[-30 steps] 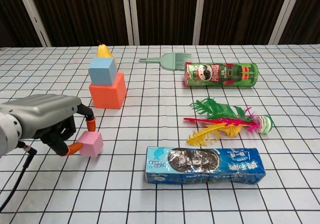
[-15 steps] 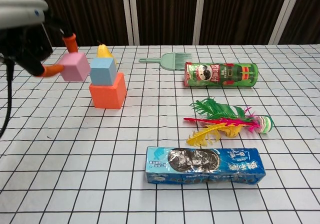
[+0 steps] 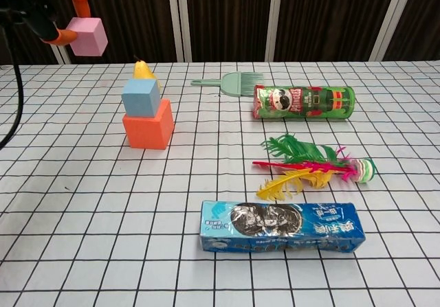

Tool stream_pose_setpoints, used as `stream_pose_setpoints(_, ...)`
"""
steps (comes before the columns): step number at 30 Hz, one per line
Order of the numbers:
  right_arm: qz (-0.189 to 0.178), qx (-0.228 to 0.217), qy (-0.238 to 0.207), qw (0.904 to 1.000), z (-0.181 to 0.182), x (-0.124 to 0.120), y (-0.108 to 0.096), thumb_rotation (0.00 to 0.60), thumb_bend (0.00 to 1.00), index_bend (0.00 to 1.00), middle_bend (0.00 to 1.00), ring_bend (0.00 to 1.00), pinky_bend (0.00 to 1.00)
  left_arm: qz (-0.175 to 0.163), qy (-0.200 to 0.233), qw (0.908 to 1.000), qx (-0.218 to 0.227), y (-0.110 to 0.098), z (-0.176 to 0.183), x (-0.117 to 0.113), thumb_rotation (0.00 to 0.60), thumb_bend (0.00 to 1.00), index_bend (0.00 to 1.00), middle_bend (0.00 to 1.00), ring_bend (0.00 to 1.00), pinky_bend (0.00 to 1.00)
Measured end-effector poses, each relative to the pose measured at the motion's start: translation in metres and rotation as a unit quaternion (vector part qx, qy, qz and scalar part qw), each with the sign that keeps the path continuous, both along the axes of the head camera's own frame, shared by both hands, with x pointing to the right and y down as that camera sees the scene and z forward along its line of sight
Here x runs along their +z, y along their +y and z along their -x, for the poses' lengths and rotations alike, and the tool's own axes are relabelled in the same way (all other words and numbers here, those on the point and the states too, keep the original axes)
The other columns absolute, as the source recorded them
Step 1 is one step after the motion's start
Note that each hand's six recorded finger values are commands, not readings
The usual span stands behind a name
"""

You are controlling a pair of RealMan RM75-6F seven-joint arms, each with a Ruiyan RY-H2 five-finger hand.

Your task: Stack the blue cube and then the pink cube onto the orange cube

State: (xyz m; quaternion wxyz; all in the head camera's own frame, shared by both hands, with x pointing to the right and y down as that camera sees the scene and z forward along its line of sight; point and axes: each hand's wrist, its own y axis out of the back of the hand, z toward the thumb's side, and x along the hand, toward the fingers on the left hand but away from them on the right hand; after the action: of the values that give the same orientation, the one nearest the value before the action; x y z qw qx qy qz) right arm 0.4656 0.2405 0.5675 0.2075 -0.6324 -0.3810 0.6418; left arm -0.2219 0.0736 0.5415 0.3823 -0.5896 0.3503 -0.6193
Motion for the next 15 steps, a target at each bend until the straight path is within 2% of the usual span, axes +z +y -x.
stream_pose_setpoints(7,0.008,-0.001,0.004,1.0000,0.000,0.005,0.000,0.600,0.17,0.25,0.20,0.19,0.10,0.008,-0.027,0.9994,-0.021,-0.030,0.003,0.022,0.600,0.46,0.43,0.87,0.75,0.87)
stream_pose_setpoints(10,0.009,0.000,0.006,0.9999,0.000,0.006,0.000,0.600,0.17,0.25,0.20,0.19,0.10,0.008,-0.044,0.9988,-0.017,-0.040,0.002,0.028,0.600,0.46,0.43,0.87,0.75,0.86)
stream_pose_setpoints(15,0.012,0.002,0.008,0.9999,-0.001,0.006,0.001,0.600,0.17,0.25,0.20,0.19,0.10,0.017,-0.046,0.9988,-0.007,-0.049,-0.003,0.040,0.600,0.47,0.43,0.86,0.75,0.86)
